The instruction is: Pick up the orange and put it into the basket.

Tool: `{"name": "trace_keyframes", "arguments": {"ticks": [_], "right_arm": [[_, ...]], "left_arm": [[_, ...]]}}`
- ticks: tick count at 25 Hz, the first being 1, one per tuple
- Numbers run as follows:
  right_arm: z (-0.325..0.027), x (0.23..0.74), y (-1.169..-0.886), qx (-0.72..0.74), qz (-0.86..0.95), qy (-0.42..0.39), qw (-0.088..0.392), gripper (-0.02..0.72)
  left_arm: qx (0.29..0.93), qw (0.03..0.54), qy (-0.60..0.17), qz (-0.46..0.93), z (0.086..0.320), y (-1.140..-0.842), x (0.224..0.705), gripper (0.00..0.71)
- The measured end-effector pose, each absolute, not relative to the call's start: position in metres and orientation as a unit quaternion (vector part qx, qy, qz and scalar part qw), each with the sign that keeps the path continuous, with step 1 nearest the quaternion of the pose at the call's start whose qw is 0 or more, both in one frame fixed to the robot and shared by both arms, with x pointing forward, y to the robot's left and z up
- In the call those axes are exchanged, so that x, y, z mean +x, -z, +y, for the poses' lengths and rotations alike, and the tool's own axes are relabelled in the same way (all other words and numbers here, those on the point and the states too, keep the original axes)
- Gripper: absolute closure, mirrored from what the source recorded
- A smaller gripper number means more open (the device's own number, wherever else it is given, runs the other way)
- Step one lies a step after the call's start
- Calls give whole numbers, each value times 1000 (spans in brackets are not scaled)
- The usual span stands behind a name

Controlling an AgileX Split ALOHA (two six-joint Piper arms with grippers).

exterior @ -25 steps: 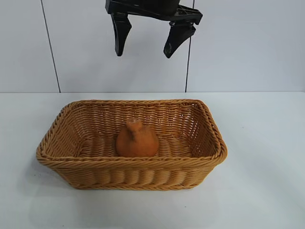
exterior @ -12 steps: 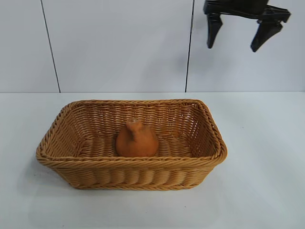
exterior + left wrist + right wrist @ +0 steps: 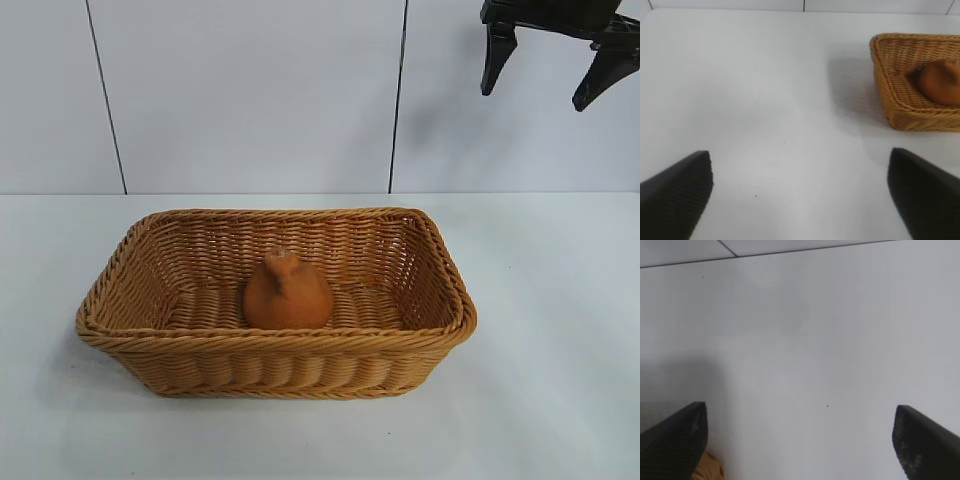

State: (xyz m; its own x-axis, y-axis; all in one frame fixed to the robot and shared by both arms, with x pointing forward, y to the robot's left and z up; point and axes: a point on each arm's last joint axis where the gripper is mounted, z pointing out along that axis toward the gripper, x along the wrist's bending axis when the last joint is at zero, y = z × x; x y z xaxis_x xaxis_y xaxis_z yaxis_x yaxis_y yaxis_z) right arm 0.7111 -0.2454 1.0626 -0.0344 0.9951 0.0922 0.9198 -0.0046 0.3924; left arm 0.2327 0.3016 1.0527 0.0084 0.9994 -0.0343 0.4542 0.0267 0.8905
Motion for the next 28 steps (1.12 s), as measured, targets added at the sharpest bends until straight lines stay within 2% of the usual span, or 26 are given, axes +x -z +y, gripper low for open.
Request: {"name": "trace_keyframes", "arguments": {"ticks": [5, 8, 15, 21, 28], "right_arm": [[-247, 693, -1085, 679, 701, -182, 118, 10], [-250, 670, -1088, 680, 706, -165, 108, 10], [-260, 571, -1084, 678, 724, -112, 64, 10], [-271, 464, -1068, 680, 728, -83, 37, 10], [-280, 375, -1034, 671, 724, -136, 87, 10]], "left_arm": [[599, 381, -358, 607, 302, -1053, 233, 38], [599, 381, -358, 607, 302, -1053, 233, 38], [599, 381, -358, 607, 302, -1053, 233, 38], [599, 381, -358, 607, 302, -1053, 233, 38], [599, 381, -358, 607, 302, -1053, 233, 38]]}}
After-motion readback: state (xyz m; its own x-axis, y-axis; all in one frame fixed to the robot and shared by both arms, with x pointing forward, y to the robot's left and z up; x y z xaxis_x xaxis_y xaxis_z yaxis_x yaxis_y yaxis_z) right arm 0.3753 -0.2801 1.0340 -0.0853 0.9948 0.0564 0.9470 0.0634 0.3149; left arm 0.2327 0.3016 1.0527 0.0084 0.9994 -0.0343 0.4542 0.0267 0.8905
